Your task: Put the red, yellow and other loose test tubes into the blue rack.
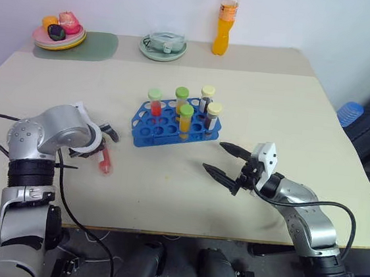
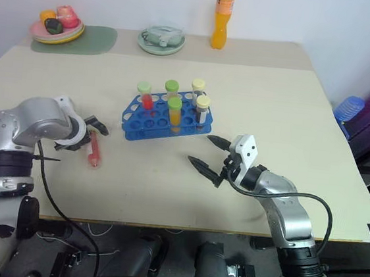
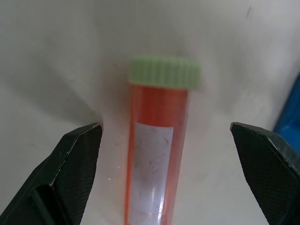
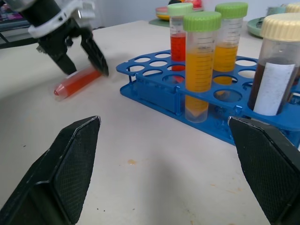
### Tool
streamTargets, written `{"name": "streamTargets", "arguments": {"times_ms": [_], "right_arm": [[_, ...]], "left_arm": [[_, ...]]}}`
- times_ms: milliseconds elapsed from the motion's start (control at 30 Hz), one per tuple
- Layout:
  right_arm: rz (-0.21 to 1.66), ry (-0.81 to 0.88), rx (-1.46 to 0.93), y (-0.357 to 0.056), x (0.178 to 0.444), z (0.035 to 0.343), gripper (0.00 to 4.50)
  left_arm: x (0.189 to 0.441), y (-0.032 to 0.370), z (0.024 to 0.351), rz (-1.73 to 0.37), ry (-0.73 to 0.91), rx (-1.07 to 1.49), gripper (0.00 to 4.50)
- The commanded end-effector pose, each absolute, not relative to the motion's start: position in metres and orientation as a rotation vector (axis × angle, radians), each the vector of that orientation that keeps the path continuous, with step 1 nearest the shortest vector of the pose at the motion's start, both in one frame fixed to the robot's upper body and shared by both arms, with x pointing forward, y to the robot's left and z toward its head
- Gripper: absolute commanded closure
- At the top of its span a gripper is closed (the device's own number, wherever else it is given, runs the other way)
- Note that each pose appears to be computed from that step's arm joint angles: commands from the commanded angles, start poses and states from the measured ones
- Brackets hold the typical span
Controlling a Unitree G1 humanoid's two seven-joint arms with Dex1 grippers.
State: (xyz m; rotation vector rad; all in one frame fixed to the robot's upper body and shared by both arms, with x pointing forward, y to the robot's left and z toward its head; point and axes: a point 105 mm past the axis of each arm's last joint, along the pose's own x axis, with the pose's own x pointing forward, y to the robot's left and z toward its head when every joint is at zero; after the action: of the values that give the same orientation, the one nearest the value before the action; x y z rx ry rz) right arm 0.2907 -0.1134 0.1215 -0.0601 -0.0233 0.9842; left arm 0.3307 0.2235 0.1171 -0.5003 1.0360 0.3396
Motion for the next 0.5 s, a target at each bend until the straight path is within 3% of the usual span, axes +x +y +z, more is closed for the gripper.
{"name": "streamTargets", "arguments": {"times_ms": [33,233,500], "right_arm": [[0.979,-0.074,-0.077,-0.113,0.287,0.136,0.00],[0.972,-0.068,-0.075,-0.113,0.285,0.136,0.00],[0.981,-0.070,-0.082,-0.112,0.287,0.140,0.00]], "left_arm": [[0.330,0.233,0.119,0.350,1.056,-0.444,0.82],[0.326,0.245,0.114,0.386,1.086,-0.417,3.66],[0.320,0.245,0.121,0.303,0.987,-0.416,3.75]]}}
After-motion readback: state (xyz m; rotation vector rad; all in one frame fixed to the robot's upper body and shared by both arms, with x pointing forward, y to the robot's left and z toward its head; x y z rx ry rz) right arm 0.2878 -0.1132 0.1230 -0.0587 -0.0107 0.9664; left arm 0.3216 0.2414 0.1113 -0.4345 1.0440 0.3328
